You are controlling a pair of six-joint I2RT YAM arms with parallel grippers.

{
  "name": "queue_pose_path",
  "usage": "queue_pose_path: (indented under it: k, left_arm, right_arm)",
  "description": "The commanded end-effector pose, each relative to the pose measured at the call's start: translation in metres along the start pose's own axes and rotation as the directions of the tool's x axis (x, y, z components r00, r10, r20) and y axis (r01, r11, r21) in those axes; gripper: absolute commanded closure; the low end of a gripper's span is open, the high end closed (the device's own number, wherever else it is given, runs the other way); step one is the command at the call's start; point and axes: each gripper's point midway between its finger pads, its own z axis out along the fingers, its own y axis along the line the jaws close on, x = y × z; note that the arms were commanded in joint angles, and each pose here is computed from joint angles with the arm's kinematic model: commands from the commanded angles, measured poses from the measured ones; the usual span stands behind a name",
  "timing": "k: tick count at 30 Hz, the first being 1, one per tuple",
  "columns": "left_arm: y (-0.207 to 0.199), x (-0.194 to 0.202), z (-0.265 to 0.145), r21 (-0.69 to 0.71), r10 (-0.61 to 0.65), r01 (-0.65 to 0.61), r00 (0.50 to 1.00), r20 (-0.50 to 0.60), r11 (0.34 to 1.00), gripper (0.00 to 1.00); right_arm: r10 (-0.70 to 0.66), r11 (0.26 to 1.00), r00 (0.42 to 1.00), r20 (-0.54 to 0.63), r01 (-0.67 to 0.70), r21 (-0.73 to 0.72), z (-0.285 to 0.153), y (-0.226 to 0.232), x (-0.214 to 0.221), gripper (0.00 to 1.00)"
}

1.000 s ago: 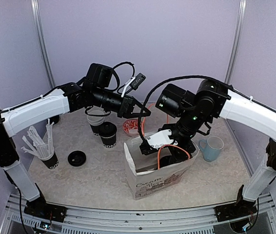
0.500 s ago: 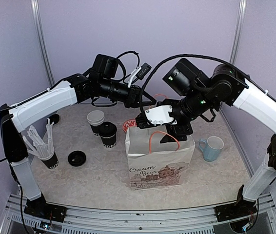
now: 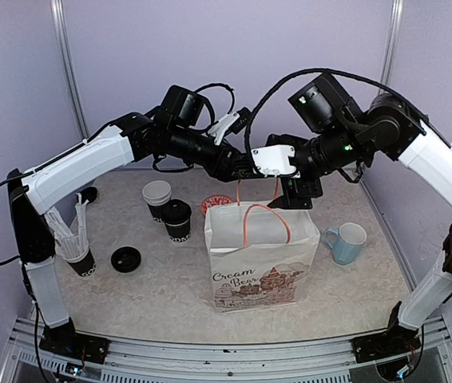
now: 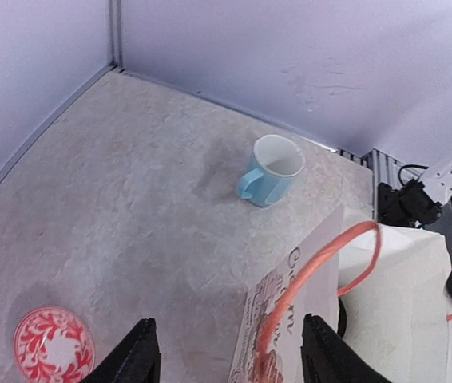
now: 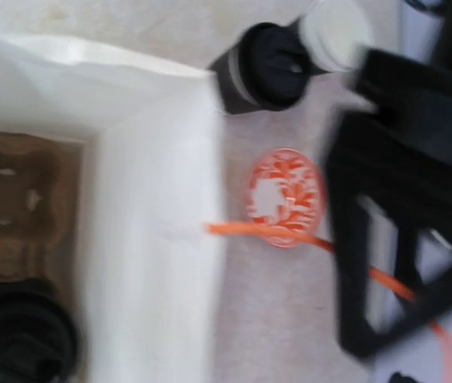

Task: Pack the takeout coffee

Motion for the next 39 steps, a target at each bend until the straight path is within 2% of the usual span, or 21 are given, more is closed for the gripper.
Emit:
queue_pose_path:
  k: [1, 4, 6, 8, 11, 16, 23, 30, 39]
  left_arm:
    - [0.025, -0.004, -0.048, -0.281, 0.055, -0.063, 0.998, -0.039, 0.958, 0.34]
    - [0.053, 0.009, -0.082, -0.497, 0.038, -0.074, 0.996, -0.083, 0.865, 0.22]
    - [0.074, 0.021, -0.103, -0.611, -0.008, -0.067, 0.993, -0.118, 0.789, 0.2]
    - [0.093, 0.037, -0.116, -0.675, -0.095, -0.026, 0.985, -0.141, 0.737, 0.2]
    - [0.123, 0.068, -0.122, -0.715, -0.264, 0.088, 0.954, -0.14, 0.693, 0.2]
    - [0.147, 0.102, -0.117, -0.734, -0.408, 0.167, 0.899, -0.162, 0.659, 0.22]
    - [0.175, 0.141, -0.1, -0.745, -0.563, 0.265, 0.808, -0.175, 0.612, 0.22]
    - [0.177, 0.174, -0.084, -0.735, -0.626, 0.288, 0.744, -0.231, 0.613, 0.23]
    - [0.175, 0.199, -0.077, -0.739, -0.662, 0.284, 0.696, -0.278, 0.61, 0.22]
  right_arm:
    - [0.001, 0.986, 0.999, 0.051, -0.009, 0.165, -0.041, -0.038, 0.005, 0.11]
    - [0.03, 0.976, 0.998, 0.047, -0.04, 0.213, -0.05, -0.055, 0.023, 0.07]
    - [0.053, 0.972, 0.998, 0.04, -0.06, 0.229, -0.051, -0.063, 0.038, 0.04]
    - [0.087, 0.969, 0.996, 0.036, -0.093, 0.229, -0.049, -0.068, 0.054, 0.01]
    - [0.144, 0.972, 0.989, 0.042, -0.15, 0.18, -0.043, -0.068, 0.075, 0.0]
    - [0.251, 0.959, 0.967, 0.041, -0.254, 0.126, -0.036, -0.073, 0.109, 0.01]
    - [0.344, 0.929, 0.938, 0.043, -0.346, 0.13, -0.036, -0.08, 0.145, 0.02]
    - [0.327, 0.937, 0.944, 0.033, -0.329, 0.119, -0.022, -0.061, 0.154, 0.02]
    - [0.329, 0.939, 0.944, 0.027, -0.33, 0.092, -0.013, -0.052, 0.158, 0.02]
